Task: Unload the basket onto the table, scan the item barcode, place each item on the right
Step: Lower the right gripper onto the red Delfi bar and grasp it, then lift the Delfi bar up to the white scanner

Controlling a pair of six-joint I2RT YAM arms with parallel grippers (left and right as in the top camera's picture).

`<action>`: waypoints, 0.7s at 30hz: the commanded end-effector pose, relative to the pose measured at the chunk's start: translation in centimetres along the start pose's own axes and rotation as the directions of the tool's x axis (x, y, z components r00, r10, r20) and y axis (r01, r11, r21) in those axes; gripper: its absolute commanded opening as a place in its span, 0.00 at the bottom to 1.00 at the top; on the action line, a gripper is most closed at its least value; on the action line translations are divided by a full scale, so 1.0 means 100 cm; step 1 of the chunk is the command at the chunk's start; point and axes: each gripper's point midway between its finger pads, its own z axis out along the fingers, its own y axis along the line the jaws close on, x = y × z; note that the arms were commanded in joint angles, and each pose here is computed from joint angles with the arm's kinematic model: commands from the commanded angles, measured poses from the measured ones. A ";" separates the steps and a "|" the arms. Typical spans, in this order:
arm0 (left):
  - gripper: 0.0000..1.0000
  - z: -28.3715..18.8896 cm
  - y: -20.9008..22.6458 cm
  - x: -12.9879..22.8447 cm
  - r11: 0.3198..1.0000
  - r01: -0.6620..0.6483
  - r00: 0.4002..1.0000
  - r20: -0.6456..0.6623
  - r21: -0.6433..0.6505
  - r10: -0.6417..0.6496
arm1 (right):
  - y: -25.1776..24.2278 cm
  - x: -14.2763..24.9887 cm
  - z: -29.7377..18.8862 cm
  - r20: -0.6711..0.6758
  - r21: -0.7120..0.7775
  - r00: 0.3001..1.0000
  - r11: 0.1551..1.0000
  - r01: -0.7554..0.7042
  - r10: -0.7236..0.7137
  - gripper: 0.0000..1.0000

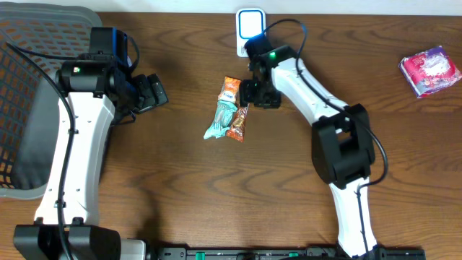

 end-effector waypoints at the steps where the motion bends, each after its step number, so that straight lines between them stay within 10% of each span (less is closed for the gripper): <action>1: 0.98 -0.003 0.003 -0.001 1.000 0.002 1.000 0.010 -0.006 -0.002 | 0.011 0.010 0.016 -0.048 -0.039 0.999 0.999 -0.016 0.014 0.63; 5: 0.98 -0.003 0.003 -0.001 1.000 0.002 1.000 0.010 -0.006 -0.002 | 0.017 0.012 0.019 -0.053 -0.053 0.999 0.999 -0.007 0.004 0.50; 10: 0.98 -0.003 0.003 -0.001 1.000 0.002 1.000 0.010 -0.006 -0.002 | 0.016 0.013 0.019 -0.060 -0.051 0.998 0.999 -0.009 0.006 0.01; 21: 0.98 -0.003 0.003 -0.001 1.000 0.002 1.000 0.010 -0.006 -0.002 | 0.035 0.011 -0.082 -0.090 -0.545 0.982 0.834 0.090 -0.165 0.01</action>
